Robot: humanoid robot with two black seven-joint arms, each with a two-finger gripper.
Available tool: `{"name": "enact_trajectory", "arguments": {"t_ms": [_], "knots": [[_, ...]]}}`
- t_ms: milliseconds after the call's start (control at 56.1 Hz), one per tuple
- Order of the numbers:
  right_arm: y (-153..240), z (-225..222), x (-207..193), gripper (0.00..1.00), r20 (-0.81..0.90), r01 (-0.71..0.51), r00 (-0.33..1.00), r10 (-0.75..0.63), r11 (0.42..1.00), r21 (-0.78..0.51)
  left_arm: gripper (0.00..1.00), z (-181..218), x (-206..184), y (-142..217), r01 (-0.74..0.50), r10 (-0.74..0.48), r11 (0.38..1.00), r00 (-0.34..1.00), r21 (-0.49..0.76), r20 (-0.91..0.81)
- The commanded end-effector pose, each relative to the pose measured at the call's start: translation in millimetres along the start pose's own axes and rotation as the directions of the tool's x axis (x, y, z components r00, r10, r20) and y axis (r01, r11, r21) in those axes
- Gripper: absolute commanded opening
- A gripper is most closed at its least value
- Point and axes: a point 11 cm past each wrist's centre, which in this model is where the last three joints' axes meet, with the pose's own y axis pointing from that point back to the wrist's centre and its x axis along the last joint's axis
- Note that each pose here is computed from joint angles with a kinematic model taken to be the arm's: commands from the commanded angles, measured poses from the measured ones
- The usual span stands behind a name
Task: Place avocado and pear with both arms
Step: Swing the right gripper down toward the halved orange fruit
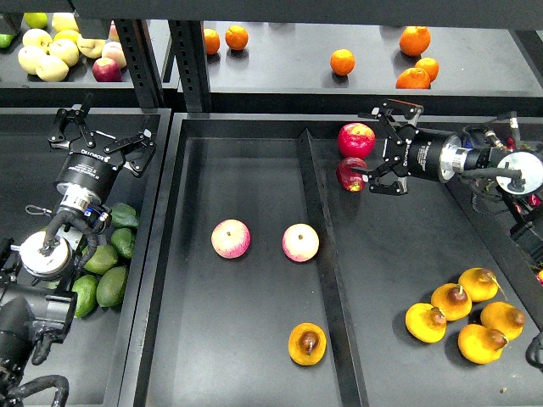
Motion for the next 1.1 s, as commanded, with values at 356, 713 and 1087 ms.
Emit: {"name": "enact_trajectory", "arguments": {"t_ms": [356, 713, 1087], "knots": [[-13, 69, -22, 1.0, -0.27, -0.015, 0.96, -0.075, 0.948, -0.317, 0.99, -4, 2, 3, -0.006, 0.006, 1.0, 1.0, 0.013, 0.002], [-36, 160, -51, 1.0, -0.223, 0.069, 0.956, -0.188, 0.888, -0.454, 0.99, -6, 2, 2, -0.006, 0.006, 1.0, 1.0, 0.02, 0.004], [-44, 193, -77, 1.0, -0.184, 0.143, 0.947, -0.262, 0.86, -0.489, 0.99, -7, 2, 2, -0.006, 0.005, 1.0, 1.0, 0.023, 0.005]]}}
